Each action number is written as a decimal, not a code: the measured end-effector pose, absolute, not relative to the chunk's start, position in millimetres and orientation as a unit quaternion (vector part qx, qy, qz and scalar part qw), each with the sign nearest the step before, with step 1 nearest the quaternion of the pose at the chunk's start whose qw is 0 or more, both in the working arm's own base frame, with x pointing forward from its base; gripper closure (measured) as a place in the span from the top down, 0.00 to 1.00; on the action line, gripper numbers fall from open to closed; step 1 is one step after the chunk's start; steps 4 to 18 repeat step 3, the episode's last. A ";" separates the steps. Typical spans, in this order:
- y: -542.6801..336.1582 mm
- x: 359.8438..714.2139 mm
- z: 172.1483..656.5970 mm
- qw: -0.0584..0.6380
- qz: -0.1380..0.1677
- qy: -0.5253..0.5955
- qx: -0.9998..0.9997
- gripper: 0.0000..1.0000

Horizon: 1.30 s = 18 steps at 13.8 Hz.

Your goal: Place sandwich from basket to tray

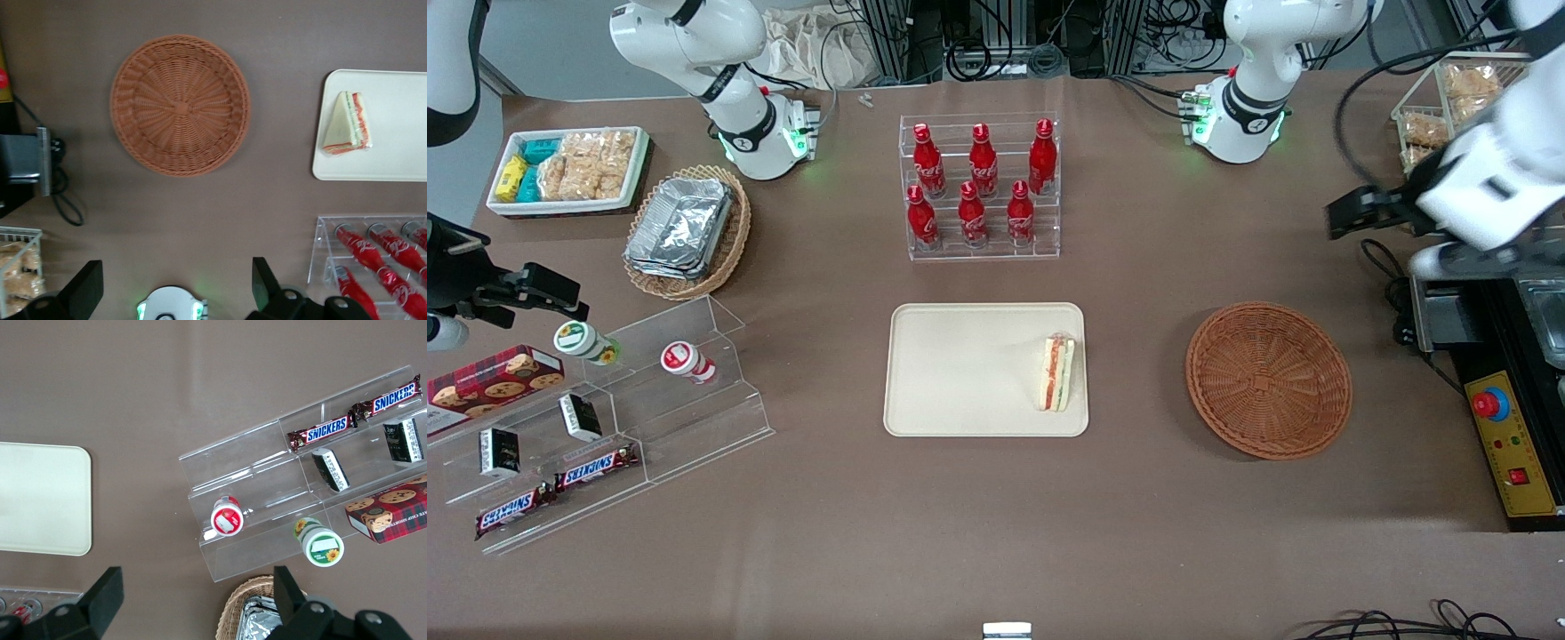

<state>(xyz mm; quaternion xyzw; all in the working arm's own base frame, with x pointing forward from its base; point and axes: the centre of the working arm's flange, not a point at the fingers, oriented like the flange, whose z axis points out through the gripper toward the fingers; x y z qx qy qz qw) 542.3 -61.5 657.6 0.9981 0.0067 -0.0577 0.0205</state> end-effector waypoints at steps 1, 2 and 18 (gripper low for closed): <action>-46.2 535.7 666.1 0.021 -0.053 0.007 0.998 1.00; -37.5 530.3 672.5 0.021 -0.049 0.007 0.999 1.00; -34.7 527.1 676.1 0.021 -0.046 0.007 0.999 1.00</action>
